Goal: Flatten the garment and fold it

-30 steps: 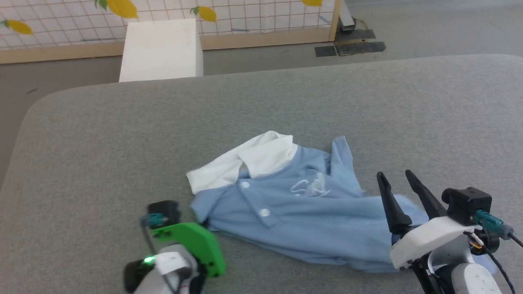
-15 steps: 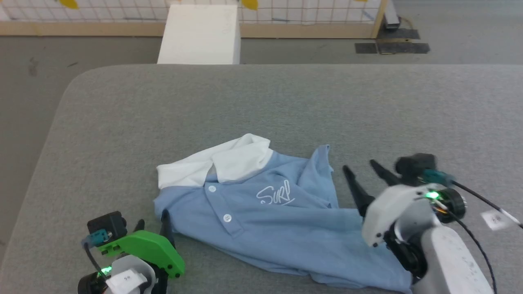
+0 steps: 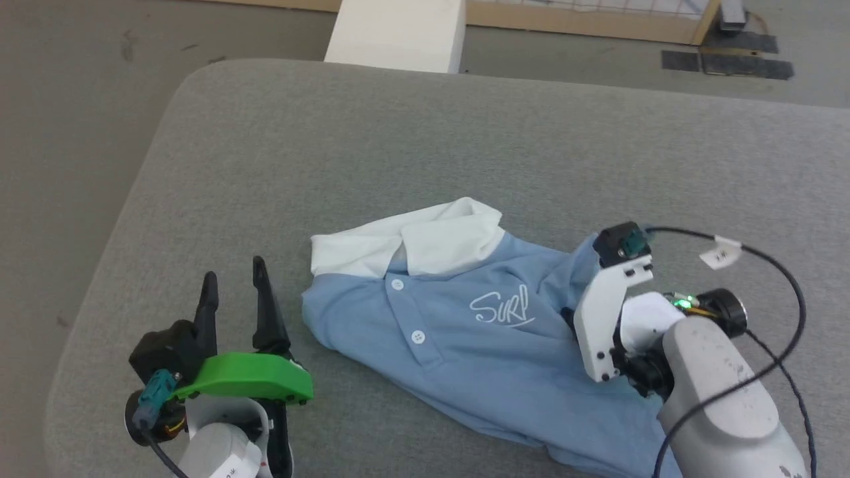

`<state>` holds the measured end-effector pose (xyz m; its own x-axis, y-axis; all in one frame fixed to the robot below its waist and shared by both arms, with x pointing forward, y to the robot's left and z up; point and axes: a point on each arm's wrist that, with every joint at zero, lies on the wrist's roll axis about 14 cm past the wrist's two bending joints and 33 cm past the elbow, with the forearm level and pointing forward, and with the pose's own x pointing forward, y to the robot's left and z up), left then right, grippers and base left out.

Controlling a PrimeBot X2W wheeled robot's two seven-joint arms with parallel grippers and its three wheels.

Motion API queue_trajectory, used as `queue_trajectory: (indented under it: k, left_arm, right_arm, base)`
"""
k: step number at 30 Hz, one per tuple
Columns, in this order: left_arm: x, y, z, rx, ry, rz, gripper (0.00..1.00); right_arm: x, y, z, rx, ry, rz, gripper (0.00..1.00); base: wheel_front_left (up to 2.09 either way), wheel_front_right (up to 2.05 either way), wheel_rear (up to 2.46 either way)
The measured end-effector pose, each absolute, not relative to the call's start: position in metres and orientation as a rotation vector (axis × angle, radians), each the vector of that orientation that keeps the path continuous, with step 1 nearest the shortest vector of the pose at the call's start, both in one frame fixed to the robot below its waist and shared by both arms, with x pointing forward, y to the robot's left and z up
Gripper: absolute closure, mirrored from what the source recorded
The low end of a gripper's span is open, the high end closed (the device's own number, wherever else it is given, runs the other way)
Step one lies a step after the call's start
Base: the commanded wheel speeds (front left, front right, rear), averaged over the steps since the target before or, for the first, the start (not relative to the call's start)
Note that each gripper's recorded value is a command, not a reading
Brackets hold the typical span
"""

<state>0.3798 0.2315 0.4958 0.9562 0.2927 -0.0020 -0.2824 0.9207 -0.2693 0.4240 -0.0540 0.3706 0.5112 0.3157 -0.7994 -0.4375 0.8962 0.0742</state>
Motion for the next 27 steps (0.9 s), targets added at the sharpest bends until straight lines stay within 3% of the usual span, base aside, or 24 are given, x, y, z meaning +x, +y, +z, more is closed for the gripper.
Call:
queue_trajectory:
  k: [1,4,8,15,21,27]
  left_arm:
    - [0.379,0.233,0.497,-0.271,-0.043,0.301,0.0]
    - [0.377,0.238,0.495,-0.26,-0.046,0.309,0.0]
    - [0.376,0.241,0.494,-0.257,-0.049,0.312,0.0]
    - [0.377,0.228,0.493,-0.249,-0.046,0.26,0.0]
    - [0.383,0.207,0.495,-0.25,-0.047,0.189,0.0]
    - [0.391,0.183,0.491,-0.26,-0.028,0.11,0.0]
  right_arm:
    - [0.425,-0.052,0.371,-0.155,0.94,0.462,1.0]
    - [0.435,-0.046,0.377,-0.137,0.9,0.471,1.0]
    - [0.464,-0.053,0.413,-0.044,0.675,0.42,1.0]
    - [0.49,-0.149,0.477,0.03,0.392,0.16,1.0]
    - [0.435,-0.268,0.458,0.076,0.454,-0.176,1.0]
    - [0.351,-0.322,0.406,0.172,0.68,-0.381,1.0]
  base:
    - [0.0,0.0,0.0]
    - [0.0,0.0,0.0]
    - [0.0,0.0,0.0]
    - [0.0,0.0,0.0]
    - [0.0,0.0,0.0]
    - [0.0,0.0,0.0]
